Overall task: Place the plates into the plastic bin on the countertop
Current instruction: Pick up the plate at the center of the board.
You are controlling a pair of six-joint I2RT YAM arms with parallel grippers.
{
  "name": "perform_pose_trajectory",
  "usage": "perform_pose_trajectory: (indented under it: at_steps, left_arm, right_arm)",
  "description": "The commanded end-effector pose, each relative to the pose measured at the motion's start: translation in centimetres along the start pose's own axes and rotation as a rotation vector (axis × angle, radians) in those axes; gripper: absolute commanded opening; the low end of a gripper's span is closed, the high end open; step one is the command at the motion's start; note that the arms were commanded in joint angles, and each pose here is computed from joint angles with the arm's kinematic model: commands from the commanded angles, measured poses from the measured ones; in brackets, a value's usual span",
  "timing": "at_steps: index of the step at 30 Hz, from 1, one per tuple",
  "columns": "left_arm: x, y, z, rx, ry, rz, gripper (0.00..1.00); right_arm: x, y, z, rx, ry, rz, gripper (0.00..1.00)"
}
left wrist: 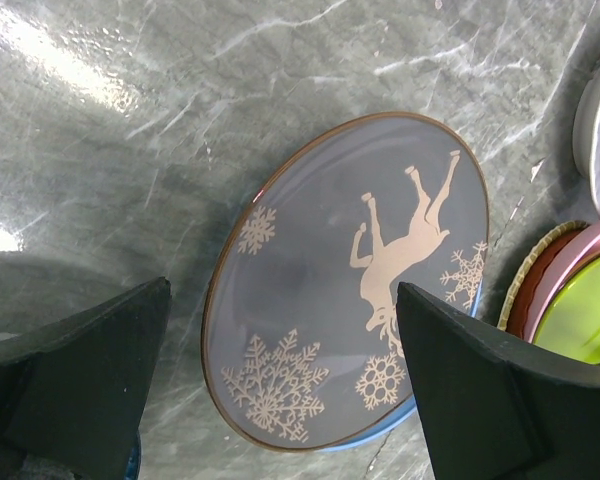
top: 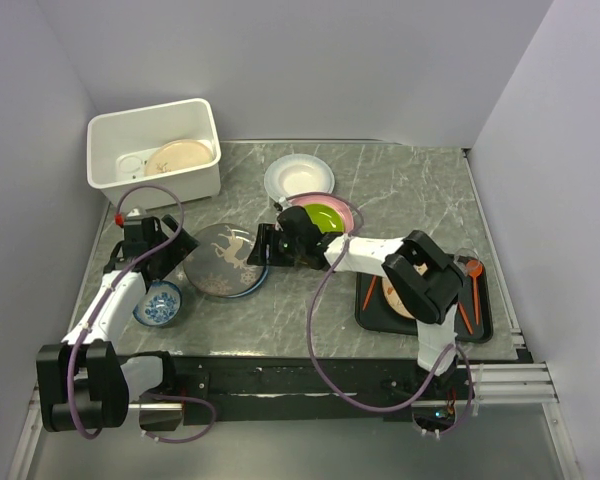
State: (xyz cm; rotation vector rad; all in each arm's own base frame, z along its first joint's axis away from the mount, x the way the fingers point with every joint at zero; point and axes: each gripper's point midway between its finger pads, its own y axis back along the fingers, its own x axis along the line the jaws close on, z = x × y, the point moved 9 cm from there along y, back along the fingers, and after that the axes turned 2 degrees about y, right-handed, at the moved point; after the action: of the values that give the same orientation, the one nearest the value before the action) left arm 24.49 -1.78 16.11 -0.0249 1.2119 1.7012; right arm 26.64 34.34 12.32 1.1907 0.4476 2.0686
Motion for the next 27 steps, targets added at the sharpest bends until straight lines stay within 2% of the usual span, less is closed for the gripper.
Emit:
perform_pose_trajectory:
  at_steps: [1, 16, 27]
  left_arm:
    - [-0.4, 0.1, 0.4, -0.021, -0.004, -0.037, 0.99]
    - [-0.1, 0.1, 0.6, -0.031, -0.011, -0.026, 0.99]
    - [0.5, -1.1, 0.4, -0.002, -0.033, 0.034, 0.99]
  right_arm:
    - [1.0, -0.6, 1.0, -0.039, 0.026, -0.022, 0.69]
    - [0.4, -2.0, 0.9, -0.01, 0.05, -0.198, 0.69]
    - [0.6, -2.7, 0.9, 0.003, 0.053, -0.179, 0.7]
